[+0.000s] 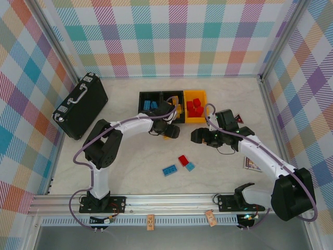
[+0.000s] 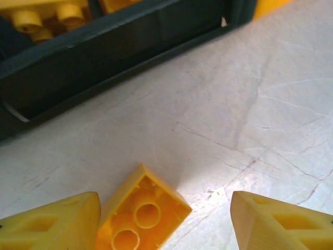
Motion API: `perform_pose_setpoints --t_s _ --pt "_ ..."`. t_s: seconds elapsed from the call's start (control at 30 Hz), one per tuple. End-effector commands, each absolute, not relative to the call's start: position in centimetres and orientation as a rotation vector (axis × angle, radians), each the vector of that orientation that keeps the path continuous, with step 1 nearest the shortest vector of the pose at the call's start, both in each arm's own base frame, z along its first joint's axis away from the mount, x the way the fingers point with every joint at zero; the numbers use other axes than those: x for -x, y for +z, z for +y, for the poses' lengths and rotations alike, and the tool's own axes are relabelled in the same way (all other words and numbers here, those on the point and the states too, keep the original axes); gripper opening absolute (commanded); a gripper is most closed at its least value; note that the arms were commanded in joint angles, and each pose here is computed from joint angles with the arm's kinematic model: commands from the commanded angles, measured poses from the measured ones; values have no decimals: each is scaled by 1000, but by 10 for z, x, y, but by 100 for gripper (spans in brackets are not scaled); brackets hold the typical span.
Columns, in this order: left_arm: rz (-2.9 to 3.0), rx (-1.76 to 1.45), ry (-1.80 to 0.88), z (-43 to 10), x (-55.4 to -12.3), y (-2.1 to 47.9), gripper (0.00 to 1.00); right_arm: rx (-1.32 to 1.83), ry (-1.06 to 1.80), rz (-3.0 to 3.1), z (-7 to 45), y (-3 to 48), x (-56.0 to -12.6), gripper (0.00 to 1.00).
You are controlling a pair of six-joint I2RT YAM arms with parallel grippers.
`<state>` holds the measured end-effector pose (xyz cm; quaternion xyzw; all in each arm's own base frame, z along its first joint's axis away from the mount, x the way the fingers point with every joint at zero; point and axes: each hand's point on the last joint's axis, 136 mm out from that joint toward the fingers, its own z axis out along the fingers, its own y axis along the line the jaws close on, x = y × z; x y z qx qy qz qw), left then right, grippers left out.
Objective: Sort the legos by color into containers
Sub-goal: Pick up the lego from the center of the table.
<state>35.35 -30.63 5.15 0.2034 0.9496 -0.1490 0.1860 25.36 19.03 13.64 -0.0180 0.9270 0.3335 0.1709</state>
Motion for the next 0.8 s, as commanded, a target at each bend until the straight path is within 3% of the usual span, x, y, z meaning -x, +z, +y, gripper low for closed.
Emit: perform_pose_setpoints --t_s 0.0,0.23,0.47,0.77 --pt "2713 -619 -382 -306 -337 44 64 55 958 2634 191 131 -255 73" --pt "2714 -599 -301 -300 -332 41 56 39 959 2640 191 128 -256 73" --pt "2704 -579 -260 -298 -335 43 55 31 953 2638 189 127 -254 73" --pt "2710 -598 -173 -300 -336 31 40 20 945 2644 188 124 -254 73"
